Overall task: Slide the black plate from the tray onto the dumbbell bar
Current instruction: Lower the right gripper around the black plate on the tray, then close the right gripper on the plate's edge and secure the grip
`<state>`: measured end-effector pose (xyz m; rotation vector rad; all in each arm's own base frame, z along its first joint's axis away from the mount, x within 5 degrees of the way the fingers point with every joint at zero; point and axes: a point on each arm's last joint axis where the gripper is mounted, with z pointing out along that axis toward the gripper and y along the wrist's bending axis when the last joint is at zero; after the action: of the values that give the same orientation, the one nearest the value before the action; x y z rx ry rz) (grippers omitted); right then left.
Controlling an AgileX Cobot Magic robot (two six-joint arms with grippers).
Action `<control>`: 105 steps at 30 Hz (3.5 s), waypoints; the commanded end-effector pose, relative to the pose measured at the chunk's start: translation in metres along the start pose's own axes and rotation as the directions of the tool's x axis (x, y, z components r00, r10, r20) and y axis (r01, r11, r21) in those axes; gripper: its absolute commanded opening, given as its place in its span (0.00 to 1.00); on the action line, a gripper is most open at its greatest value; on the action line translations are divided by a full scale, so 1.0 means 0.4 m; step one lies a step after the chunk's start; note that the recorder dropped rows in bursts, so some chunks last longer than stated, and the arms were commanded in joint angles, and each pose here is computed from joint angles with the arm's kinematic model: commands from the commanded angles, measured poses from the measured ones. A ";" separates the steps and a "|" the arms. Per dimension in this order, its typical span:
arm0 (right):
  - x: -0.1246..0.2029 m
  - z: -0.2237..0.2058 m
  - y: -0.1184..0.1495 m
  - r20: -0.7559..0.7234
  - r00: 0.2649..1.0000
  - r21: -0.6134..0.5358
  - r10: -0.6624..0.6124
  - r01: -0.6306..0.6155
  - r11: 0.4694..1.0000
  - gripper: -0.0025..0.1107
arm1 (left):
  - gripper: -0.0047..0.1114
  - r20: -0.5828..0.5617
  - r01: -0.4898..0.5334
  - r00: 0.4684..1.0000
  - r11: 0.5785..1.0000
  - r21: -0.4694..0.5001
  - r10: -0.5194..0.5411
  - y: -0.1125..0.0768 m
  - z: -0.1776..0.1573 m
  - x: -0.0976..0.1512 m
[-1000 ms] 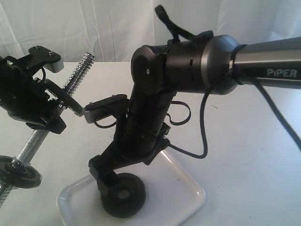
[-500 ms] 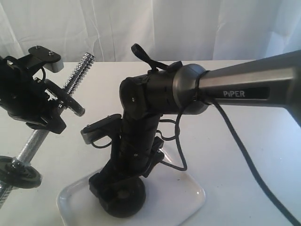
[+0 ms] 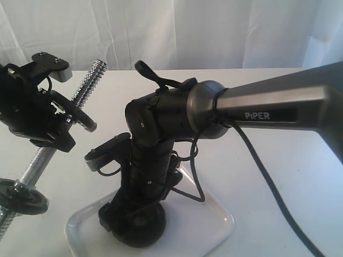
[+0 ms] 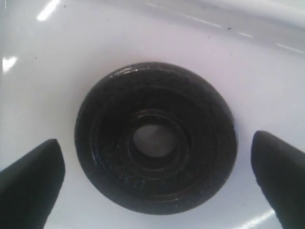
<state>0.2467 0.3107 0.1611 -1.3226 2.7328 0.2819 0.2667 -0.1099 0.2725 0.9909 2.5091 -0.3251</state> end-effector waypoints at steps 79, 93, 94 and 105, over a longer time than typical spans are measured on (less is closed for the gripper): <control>0.022 0.079 0.021 -0.158 0.979 -0.086 0.127 -0.142 0.986 0.95 | 0.04 0.121 0.032 0.992 0.999 0.002 -0.032 -0.016 -0.063 -0.030; 0.006 0.079 0.032 -0.096 0.986 -0.144 0.138 -0.150 0.978 0.95 | 0.04 0.121 0.033 0.992 0.999 0.004 -0.033 -0.016 -0.063 -0.030; 0.003 0.080 0.032 -0.081 0.989 -0.143 0.128 -0.138 0.980 0.95 | 0.04 0.121 0.033 0.992 0.999 0.004 -0.033 -0.016 -0.063 -0.030; -0.002 0.085 0.007 -0.042 0.978 -0.019 0.206 -0.207 0.978 0.95 | 0.04 0.117 0.033 0.993 0.999 0.006 -0.033 -0.017 -0.063 -0.029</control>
<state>0.2436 0.3297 0.1466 -1.0214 2.8751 0.4853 0.2660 -0.1098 0.2722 0.9874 2.5193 -0.3280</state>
